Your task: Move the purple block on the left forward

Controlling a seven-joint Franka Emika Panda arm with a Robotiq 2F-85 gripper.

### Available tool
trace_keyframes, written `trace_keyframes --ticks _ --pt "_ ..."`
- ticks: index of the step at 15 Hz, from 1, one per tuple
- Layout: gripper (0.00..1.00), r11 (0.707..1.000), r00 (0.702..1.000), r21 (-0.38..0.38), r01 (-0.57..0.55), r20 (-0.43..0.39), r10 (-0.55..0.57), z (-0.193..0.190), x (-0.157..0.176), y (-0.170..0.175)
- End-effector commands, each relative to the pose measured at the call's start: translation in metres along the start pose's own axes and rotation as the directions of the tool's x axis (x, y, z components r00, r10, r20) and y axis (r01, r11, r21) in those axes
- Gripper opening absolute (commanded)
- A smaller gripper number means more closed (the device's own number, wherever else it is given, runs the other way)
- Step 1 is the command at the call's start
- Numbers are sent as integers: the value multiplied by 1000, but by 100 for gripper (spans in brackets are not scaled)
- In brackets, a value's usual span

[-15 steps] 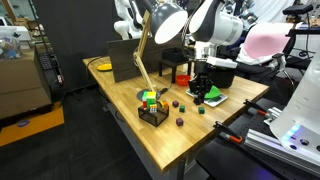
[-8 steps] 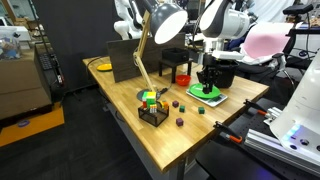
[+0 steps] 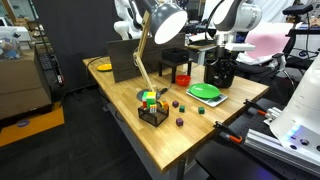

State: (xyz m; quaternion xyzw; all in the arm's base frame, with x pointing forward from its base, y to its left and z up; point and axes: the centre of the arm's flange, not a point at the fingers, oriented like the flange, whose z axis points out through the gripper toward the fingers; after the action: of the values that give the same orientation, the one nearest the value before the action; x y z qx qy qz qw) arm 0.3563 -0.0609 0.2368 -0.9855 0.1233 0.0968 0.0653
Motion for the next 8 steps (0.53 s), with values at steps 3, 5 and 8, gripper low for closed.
trace_keyframes --ticks 3,5,8 --pt "29 1000 1000 0 5 0 -5 -2 -1 0" --pt "29 1000 1000 0 5 0 -5 -2 -1 0" --pt "29 1000 1000 0 5 0 -5 -2 -1 0"
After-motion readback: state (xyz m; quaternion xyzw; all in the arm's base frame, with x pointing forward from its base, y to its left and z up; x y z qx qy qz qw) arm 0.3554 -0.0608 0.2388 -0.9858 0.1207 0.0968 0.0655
